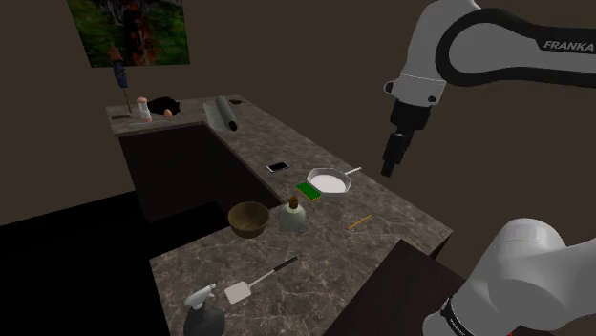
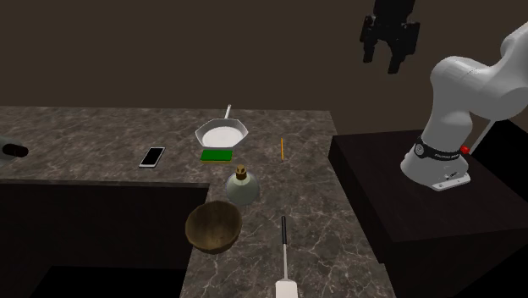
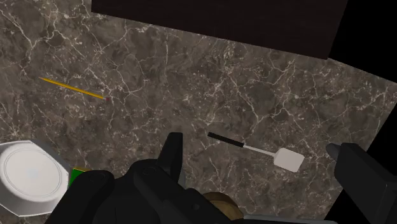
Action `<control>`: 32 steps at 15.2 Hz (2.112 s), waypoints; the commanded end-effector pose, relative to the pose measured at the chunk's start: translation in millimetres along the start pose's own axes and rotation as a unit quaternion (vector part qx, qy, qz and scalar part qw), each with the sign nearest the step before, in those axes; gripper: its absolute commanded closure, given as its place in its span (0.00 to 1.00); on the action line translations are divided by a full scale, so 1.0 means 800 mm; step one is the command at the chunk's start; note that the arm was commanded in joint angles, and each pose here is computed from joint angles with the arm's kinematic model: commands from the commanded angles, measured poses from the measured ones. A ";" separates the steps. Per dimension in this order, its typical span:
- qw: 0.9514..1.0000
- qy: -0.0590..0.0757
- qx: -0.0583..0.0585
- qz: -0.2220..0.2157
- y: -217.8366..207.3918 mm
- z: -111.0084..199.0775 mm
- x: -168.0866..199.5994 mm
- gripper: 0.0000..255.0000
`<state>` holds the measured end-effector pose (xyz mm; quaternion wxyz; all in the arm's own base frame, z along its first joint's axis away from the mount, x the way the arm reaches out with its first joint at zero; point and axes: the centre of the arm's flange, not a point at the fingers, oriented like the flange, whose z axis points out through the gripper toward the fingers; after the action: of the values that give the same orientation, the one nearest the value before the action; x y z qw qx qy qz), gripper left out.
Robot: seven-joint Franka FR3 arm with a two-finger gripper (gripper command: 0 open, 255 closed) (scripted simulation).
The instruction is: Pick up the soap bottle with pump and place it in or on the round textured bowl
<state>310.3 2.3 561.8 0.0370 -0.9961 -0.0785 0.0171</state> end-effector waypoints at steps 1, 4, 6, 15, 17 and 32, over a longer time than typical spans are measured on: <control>1.000 0.000 0.000 0.000 0.000 0.000 0.000 0.00; 1.000 0.001 -0.002 -0.001 0.013 0.034 0.033 0.00; 1.000 0.002 -0.004 -0.001 0.022 0.057 0.054 0.00; 1.000 0.006 -0.011 -0.003 0.063 0.157 0.153 0.00; 1.000 0.007 -0.012 -0.003 0.073 0.179 0.175 0.00; 1.000 0.013 -0.024 -0.007 0.144 0.344 0.342 0.00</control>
<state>579.2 -42.9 280.3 0.0152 -0.9963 -0.0849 0.0032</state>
